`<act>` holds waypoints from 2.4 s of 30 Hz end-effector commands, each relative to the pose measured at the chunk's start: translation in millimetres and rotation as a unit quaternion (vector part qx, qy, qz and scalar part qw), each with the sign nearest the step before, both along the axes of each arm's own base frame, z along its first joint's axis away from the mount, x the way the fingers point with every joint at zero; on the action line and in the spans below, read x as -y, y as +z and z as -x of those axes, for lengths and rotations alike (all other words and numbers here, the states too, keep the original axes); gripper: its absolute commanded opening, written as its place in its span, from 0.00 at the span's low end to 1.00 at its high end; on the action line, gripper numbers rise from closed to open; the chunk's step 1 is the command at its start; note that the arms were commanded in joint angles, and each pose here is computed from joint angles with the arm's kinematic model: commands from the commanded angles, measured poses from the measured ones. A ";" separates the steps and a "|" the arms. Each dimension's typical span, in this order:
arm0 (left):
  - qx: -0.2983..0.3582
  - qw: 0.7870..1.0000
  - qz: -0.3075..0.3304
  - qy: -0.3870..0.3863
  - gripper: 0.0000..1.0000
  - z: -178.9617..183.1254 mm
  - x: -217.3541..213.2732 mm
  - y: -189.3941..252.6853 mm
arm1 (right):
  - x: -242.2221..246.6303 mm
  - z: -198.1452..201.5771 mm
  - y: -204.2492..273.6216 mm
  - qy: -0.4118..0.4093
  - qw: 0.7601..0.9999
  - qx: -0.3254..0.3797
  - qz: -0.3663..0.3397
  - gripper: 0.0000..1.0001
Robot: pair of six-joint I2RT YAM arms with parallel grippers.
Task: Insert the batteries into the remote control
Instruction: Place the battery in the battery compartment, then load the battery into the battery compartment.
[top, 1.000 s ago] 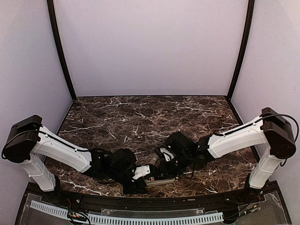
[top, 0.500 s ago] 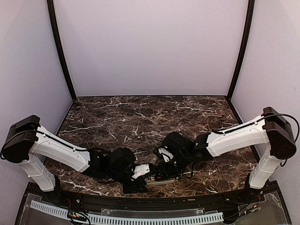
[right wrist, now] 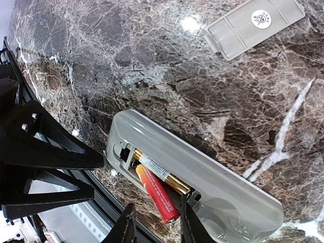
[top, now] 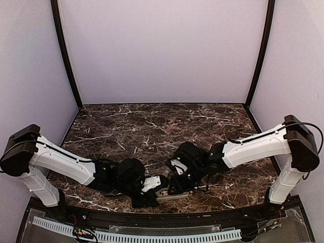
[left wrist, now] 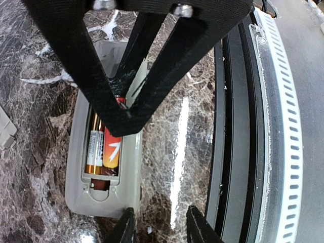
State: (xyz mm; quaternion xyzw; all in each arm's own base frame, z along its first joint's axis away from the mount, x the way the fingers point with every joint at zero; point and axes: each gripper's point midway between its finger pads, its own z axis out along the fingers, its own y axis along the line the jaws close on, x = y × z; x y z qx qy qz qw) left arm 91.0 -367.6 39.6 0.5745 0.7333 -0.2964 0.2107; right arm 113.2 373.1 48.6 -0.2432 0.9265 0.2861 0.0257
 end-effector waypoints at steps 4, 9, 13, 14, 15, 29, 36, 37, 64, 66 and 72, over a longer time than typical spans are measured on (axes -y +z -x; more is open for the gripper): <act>0.007 1.000 -0.001 -0.005 0.34 1.7 -4.8 4.6 | -5.5 -12.5 4.4 0.007 0.999 0.025 0.020 0.29; 0.009 1.000 0.000 -0.006 0.36 1.8 -6.0 6.6 | -0.4 -13.0 3.0 0.012 0.999 0.030 0.037 0.29; 0.018 1.000 0.001 -0.005 0.41 -0.3 -7.1 8.3 | 1.7 -12.5 5.3 0.011 0.999 0.030 0.039 0.30; 0.021 1.000 0.000 -0.006 0.45 -0.8 -7.3 8.3 | 2.7 -13.5 6.2 0.010 0.999 0.031 0.041 0.30; 0.026 1.000 -0.003 -0.003 0.48 -2.9 -8.4 7.6 | 4.0 -14.1 7.0 0.008 0.998 0.032 0.045 0.30; 0.105 0.993 -0.054 0.021 0.77 -37.5 -11.7 -18.1 | 12.7 -12.1 5.8 -0.060 0.997 -0.028 0.026 0.09; 0.090 0.995 -0.039 0.016 0.64 -34.0 -3.7 -21.6 | 8.7 -9.6 0.9 -0.053 0.998 -0.037 0.023 0.08; 0.089 0.995 -0.035 0.016 0.62 -33.8 -2.4 -20.8 | 9.0 -9.4 -0.2 -0.054 0.998 -0.038 0.022 0.08; 0.042 0.999 -0.018 -0.011 0.32 -18.0 9.1 -25.4 | 11.0 3.3 -23.6 -0.056 0.996 -0.068 0.029 0.01; 0.042 0.999 -0.017 -0.009 0.32 -18.5 9.8 -24.9 | 9.7 4.3 -27.9 -0.055 0.996 -0.068 0.034 0.00; 0.045 0.999 -0.022 -0.002 0.32 -20.2 6.4 -25.9 | 36.7 9.1 -54.5 -0.065 0.989 -0.066 0.112 0.00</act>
